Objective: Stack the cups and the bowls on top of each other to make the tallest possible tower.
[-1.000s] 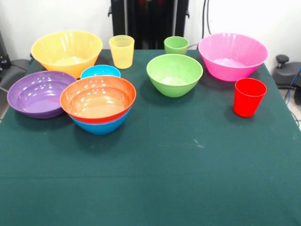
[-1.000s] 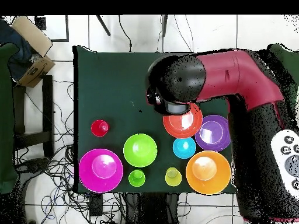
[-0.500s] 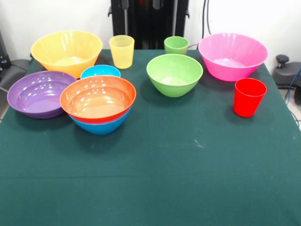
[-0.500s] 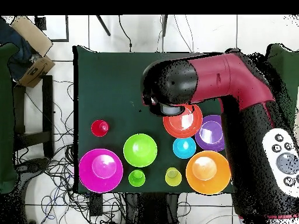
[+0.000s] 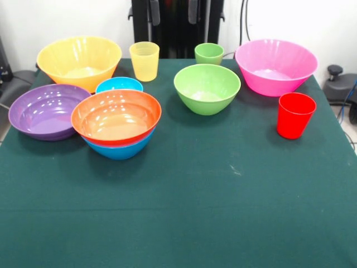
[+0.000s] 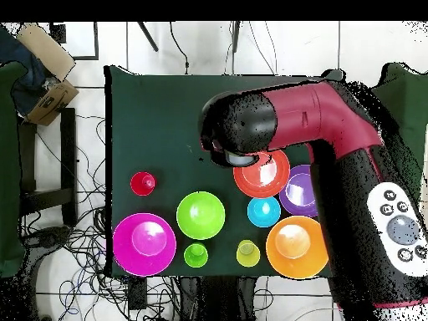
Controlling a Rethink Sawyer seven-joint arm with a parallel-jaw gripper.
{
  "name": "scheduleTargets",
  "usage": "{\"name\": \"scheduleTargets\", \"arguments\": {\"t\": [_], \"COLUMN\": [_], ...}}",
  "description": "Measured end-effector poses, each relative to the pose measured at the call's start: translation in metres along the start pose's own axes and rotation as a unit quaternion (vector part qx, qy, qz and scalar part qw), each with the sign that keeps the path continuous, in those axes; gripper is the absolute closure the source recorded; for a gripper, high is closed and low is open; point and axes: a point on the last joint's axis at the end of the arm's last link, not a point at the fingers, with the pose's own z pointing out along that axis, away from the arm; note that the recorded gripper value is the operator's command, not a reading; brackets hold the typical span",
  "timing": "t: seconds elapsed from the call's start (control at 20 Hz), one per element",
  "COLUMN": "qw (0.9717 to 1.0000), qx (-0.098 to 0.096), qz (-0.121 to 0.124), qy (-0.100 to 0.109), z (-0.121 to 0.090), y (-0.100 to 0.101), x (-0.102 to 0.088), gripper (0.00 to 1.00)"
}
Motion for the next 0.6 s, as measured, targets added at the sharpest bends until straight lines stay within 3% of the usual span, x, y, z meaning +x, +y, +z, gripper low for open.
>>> {"name": "scheduleTargets", "arguments": {"t": [0.6], "qw": [0.9999], "qx": [-0.009], "qz": [-0.002], "qy": [0.007], "z": [0.014], "y": [0.002], "x": [0.001], "gripper": [0.0]}}
